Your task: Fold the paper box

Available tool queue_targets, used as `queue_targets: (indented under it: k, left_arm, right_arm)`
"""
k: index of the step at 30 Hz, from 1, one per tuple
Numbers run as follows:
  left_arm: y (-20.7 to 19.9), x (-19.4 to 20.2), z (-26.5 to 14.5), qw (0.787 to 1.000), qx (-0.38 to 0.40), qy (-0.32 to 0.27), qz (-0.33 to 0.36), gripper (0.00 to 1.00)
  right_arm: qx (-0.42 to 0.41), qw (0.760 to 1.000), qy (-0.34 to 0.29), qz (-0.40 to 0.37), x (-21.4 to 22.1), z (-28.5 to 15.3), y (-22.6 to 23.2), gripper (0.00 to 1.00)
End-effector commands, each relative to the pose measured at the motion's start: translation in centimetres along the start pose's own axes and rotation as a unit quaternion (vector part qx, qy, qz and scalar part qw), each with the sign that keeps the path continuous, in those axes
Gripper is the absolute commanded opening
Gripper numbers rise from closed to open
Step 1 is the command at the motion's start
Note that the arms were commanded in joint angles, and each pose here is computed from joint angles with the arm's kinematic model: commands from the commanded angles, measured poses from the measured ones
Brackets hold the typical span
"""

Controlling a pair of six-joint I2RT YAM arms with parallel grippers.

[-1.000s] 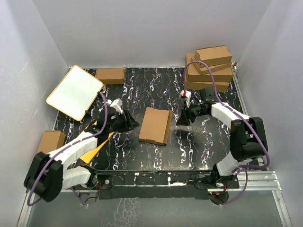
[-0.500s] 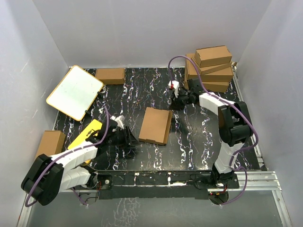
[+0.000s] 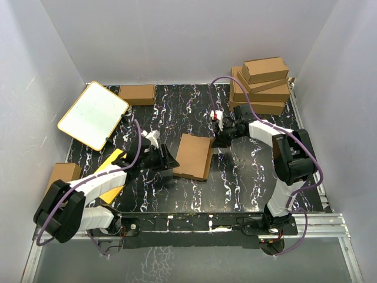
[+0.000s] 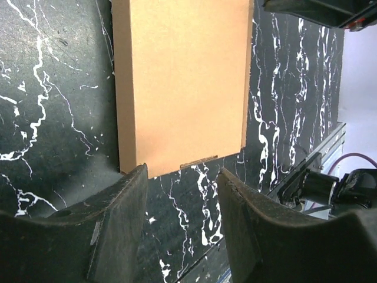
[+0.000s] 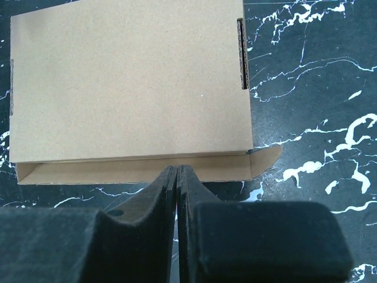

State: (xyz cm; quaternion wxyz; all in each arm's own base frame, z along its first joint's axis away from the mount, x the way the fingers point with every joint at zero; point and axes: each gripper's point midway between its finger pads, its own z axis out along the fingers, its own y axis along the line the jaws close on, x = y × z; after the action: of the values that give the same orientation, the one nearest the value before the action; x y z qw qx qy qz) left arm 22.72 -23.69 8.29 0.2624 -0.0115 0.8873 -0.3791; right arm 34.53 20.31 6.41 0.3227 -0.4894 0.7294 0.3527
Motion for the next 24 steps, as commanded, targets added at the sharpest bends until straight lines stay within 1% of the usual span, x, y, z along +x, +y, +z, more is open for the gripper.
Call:
queue_targets:
  k: [1, 7, 18, 22, 24]
  left_arm:
    - [-0.9, -1.3, 0.7, 1.0, 0.011, -0.003, 0.019, 0.49]
    - [-0.8, -2.3, 1.2, 0.999, -0.003, -0.006, 0.036, 0.5]
    - [-0.2, -2.8, 1.6, 0.999, -0.019, -0.007, 0.048, 0.5]
    - [-0.1, -3.0, 1.6, 0.999, -0.021, -0.008, 0.047, 0.5]
    - [-0.2, -2.9, 1.5, 0.999, -0.019, -0.006, 0.045, 0.5]
  right_arm:
    - [-0.002, 0.999, -0.027, -0.027, -1.5, -0.1, -0.4, 0.1]
    - [-0.001, 1.0, -0.012, -0.016, -0.3, 0.5, -0.6, 0.1]
    - [0.008, 1.0, 0.02, -0.003, 1.2, 0.6, -1.2, 0.09]
    - [0.005, 1.0, 0.021, -0.002, 1.1, 0.5, -1.1, 0.1]
    - [-0.004, 1.0, 0.01, -0.003, 0.2, 0.2, -0.8, 0.13]
